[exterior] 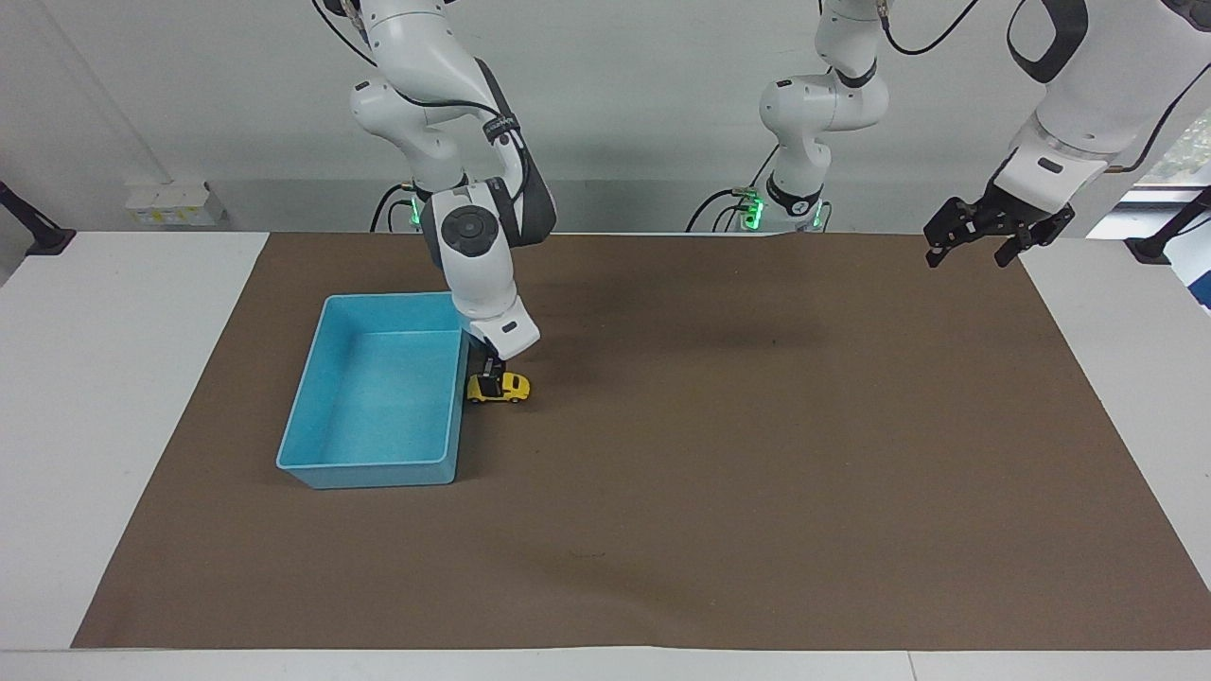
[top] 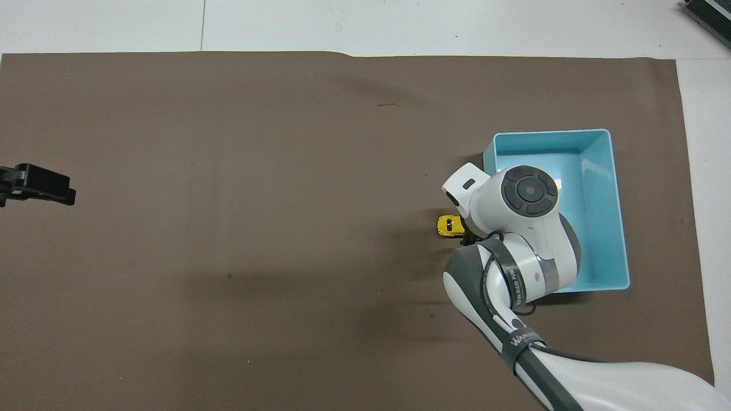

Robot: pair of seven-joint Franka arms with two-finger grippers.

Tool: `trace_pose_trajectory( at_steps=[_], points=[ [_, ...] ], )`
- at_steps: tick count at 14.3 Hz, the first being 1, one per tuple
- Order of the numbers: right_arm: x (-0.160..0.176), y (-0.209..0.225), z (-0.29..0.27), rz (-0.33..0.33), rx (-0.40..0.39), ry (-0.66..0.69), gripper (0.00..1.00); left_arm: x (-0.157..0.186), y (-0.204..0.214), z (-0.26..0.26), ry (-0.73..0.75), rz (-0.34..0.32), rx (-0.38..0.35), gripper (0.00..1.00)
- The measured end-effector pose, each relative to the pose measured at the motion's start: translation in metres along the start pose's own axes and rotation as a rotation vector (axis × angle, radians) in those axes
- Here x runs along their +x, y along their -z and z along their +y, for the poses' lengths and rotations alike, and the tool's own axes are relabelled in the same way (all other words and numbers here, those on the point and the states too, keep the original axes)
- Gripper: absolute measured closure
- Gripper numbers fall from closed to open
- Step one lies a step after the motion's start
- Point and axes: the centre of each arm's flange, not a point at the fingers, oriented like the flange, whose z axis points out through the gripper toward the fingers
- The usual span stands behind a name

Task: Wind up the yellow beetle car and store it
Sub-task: 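Grasp the yellow car beside the bin with the right gripper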

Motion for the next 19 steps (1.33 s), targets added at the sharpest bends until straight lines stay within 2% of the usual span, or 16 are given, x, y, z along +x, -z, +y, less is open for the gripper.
trace_pose_trajectory(
  at_steps=[4, 7, 14, 17, 19],
  points=[
    [-0.003, -0.006, 0.001, 0.001, -0.006, -0.003, 0.36, 0.000, 0.000, 0.000, 0.001, -0.001, 0.000, 0.00],
    [-0.004, -0.009, 0.003, 0.003, -0.017, 0.000, 0.60, 0.000, 0.000, -0.001, 0.001, -0.001, 0.000, 0.00],
    [-0.001, -0.007, 0.005, 0.005, -0.024, 0.021, 0.60, 0.000, 0.000, -0.001, 0.001, -0.001, 0.000, 0.00],
    [0.010, 0.009, 0.012, 0.016, -0.050, 0.033, 0.60, 0.000, 0.000, -0.001, 0.001, -0.002, 0.000, 0.00],
    [0.019, 0.026, 0.016, 0.009, -0.034, 0.045, 0.60, 0.000, 0.000, -0.001, 0.001, -0.002, 0.000, 0.00]
  ],
)
